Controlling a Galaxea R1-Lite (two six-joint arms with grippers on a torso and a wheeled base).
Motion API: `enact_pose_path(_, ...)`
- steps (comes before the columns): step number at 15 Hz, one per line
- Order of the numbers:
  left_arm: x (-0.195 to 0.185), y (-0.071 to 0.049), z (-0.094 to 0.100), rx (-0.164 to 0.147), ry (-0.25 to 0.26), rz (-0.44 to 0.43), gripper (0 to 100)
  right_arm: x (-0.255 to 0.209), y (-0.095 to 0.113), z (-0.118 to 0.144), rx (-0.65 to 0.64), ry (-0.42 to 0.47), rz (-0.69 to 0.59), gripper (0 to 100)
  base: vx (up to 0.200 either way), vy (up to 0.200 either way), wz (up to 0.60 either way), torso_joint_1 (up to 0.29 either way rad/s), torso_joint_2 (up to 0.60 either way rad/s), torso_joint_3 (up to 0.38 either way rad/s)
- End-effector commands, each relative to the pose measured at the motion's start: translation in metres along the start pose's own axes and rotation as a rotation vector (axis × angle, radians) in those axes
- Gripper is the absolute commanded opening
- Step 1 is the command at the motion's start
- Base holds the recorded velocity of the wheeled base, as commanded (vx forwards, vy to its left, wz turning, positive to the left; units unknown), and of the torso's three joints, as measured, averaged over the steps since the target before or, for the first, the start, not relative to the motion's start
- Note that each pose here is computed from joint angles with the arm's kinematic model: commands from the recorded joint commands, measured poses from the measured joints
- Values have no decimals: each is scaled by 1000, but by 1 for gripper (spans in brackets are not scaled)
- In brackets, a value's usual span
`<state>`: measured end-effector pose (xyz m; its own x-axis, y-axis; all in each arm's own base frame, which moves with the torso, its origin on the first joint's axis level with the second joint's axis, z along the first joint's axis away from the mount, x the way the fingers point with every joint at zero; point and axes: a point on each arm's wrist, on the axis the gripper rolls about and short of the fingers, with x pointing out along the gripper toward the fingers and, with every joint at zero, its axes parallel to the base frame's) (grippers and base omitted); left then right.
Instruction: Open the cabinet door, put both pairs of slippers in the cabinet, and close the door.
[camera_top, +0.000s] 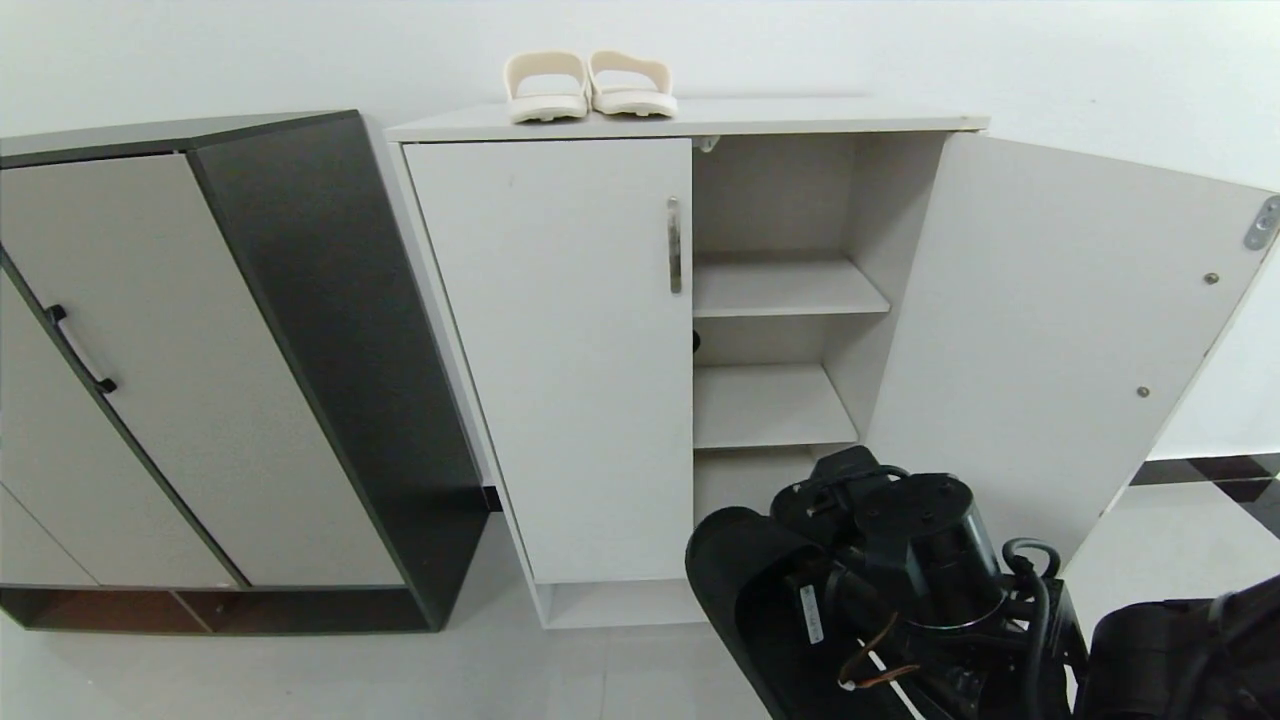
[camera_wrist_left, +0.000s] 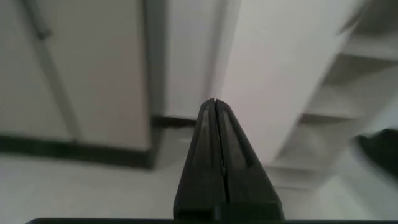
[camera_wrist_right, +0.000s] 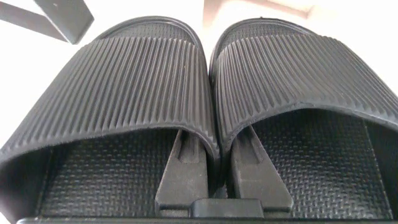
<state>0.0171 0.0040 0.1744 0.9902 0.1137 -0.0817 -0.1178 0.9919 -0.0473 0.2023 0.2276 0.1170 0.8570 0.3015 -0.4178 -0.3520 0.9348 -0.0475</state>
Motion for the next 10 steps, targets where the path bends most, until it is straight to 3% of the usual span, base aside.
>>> enact_pose_path(1,-28,14,-76,24,-48,94,0,3,1,-2,-5,9,-1,0,0,0,0,0,0,0)
enact_pose_path(2,-27,15,-88,16,-39,133,0,3,1,-2,-5,9,-1,0,0,0,0,0,0,0)
enact_pose_path(3,-25,17,-95,-19,-36,240,0,3,1,-2,-4,7,-1,0,0,0,0,0,0,0)
enact_pose_path(4,-25,18,-95,-41,-52,282,0,3,1,-1,-2,4,-2,0,0,0,0,0,0,0)
enact_pose_path(5,-26,17,-95,-40,-54,303,0,3,1,1,0,0,-3,0,0,0,0,0,0,0)
enact_pose_path(7,-28,13,-95,-25,-61,424,0,4,2,0,0,1,-3,0,0,0,0,0,0,0)
enact_pose_path(9,-28,12,-96,-24,-56,289,0,3,2,-1,-1,4,-2,0,0,0,0,0,0,0)
enact_pose_path(10,-32,7,-99,-7,-106,-42,0,4,2,0,1,1,-1,0,0,0,0,0,0,0)
